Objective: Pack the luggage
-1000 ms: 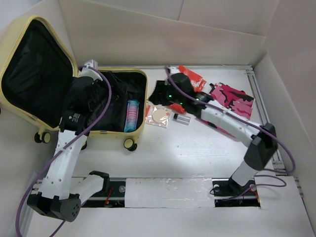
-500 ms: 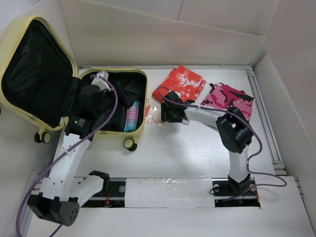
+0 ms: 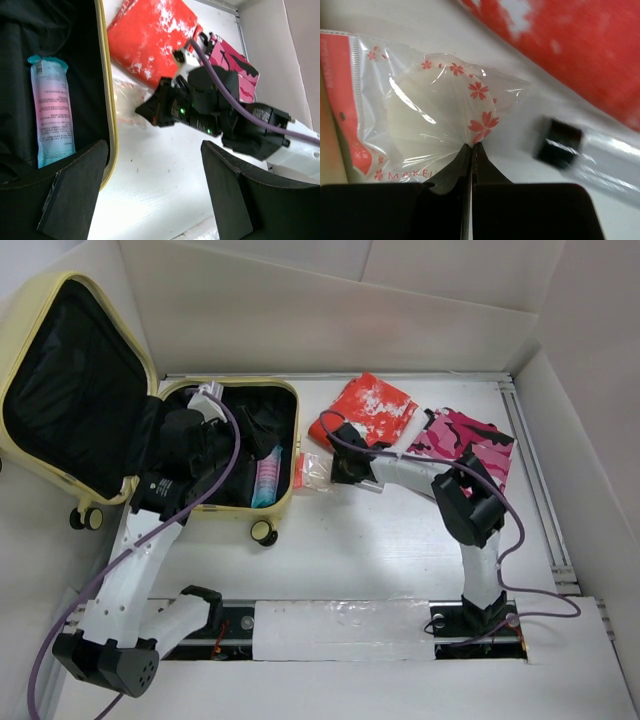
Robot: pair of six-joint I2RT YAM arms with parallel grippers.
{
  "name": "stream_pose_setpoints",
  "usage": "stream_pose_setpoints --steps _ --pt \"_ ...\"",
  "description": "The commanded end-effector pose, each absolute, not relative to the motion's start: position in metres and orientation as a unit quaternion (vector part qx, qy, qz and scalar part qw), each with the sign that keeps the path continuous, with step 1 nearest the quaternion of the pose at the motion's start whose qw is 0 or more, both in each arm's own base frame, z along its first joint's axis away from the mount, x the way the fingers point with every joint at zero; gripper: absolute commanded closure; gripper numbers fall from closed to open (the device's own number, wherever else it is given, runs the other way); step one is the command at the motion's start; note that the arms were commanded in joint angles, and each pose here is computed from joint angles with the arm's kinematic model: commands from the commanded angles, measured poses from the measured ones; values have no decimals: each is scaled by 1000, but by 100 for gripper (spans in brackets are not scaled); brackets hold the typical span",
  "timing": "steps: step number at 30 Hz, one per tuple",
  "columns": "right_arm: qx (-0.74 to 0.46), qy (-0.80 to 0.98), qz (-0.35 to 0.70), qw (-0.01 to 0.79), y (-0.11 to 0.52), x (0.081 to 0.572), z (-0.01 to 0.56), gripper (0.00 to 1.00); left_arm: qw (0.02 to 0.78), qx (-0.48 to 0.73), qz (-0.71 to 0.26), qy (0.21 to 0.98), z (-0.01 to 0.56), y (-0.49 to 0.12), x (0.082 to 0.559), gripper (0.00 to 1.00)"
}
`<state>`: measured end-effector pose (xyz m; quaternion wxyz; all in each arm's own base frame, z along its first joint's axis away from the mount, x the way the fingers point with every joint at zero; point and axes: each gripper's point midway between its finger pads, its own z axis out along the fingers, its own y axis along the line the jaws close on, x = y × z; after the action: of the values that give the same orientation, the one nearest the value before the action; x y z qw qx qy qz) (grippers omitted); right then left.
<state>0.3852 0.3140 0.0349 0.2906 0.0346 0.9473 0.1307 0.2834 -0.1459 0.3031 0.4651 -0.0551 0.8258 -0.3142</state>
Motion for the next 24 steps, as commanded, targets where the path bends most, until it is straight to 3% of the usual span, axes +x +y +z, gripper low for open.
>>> stream_pose_setpoints --steps 1,9,12,16,17,18,20,21,24 --pt "50 935 133 326 303 376 76 100 525 -36 -314 790 355 -144 293 28" --pt "35 896 149 417 270 356 197 100 570 -26 -330 752 418 -147 301 28" --pt "4 878 203 433 298 351 228 100 589 -26 -331 737 444 -143 295 28" --pt "-58 846 333 413 387 348 274 100 614 -42 -333 714 477 -135 287 28" --pt "-76 849 345 393 411 351 258 100 621 -45 -331 709 483 -132 286 28" --pt "-85 838 375 388 432 352 265 95 621 -45 -331 709 485 -132 284 28" --pt "-118 812 436 369 467 346 299 73 626 -41 -329 706 489 -131 283 28" --pt "-117 838 416 334 473 347 270 48 624 -45 -325 709 485 -130 285 28" --pt "-107 850 375 355 444 362 271 25 615 -47 -322 719 471 -130 286 28"
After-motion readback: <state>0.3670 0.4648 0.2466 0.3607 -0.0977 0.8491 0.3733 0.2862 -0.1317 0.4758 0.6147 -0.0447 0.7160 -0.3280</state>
